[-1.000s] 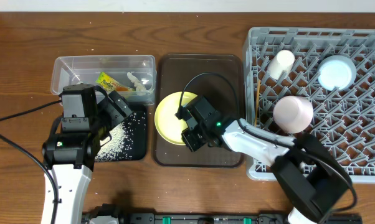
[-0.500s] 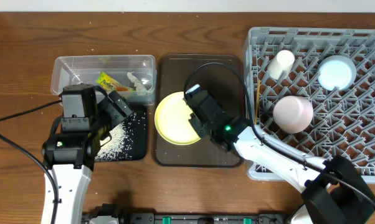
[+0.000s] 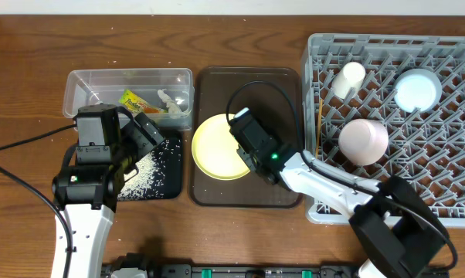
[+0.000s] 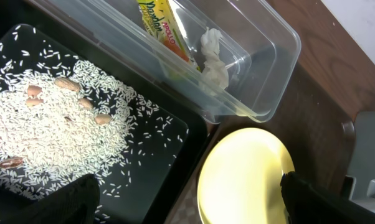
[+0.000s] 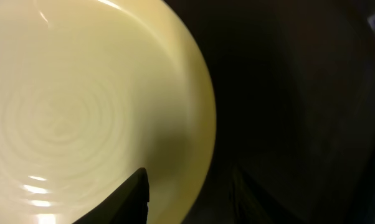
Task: Sort waste into correct bins and load items into the dishwasher rack
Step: 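Hold the yellow plate edge with the right gripper, lifting it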
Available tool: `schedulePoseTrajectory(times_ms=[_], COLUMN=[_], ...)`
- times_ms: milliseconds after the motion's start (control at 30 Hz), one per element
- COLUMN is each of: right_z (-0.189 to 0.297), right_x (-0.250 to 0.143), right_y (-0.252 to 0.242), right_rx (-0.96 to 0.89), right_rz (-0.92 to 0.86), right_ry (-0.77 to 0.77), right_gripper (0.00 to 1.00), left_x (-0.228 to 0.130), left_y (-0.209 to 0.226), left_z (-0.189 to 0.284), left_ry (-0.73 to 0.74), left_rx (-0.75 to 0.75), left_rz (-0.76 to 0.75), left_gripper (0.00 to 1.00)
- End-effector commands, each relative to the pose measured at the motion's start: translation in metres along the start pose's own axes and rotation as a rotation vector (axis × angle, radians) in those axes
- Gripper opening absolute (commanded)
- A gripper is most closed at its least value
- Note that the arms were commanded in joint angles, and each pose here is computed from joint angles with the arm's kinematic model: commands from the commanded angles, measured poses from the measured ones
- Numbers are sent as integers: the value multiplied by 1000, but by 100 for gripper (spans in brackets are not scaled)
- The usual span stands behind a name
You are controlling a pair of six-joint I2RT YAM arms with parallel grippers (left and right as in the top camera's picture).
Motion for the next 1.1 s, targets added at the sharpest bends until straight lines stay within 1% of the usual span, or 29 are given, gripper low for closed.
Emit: schedulePoseTrajectory(times_ms=[0, 333, 467, 633, 700, 1067], right_z=[-8, -14, -17, -20, -20, -20], right_x=[-4, 0, 3, 2, 3, 2], right_y=[-8, -19, -24, -17, -14, -14], right_rx=[-39, -55, -53, 9, 30, 29], right_rz=[2, -37, -110, -135, -137, -137], right_ry=[10, 3, -9, 7, 5, 6], right_gripper=[42, 44, 48, 54, 54, 53], left_x=[5, 5, 5, 5, 5, 5], left_y=[0, 0, 0, 0, 0, 0], left_z=[2, 2, 2, 2, 2, 2], left_ry=[-14, -14, -14, -15, -14, -14], left_rx=[6, 6, 6, 6, 6, 6], left_rz=[4, 4, 4, 4, 4, 4], left_gripper=[95, 95, 95, 96, 95, 95])
Point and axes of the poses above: each gripper's point midway between its finger pads, its own z axis back along the fingers, its own y axis along the line the jaws close on, x = y × z, the point moved 5 cm from there along z, back along the fingers, and after that the axes turned 13 degrees about -z, right-handed, at the moved point
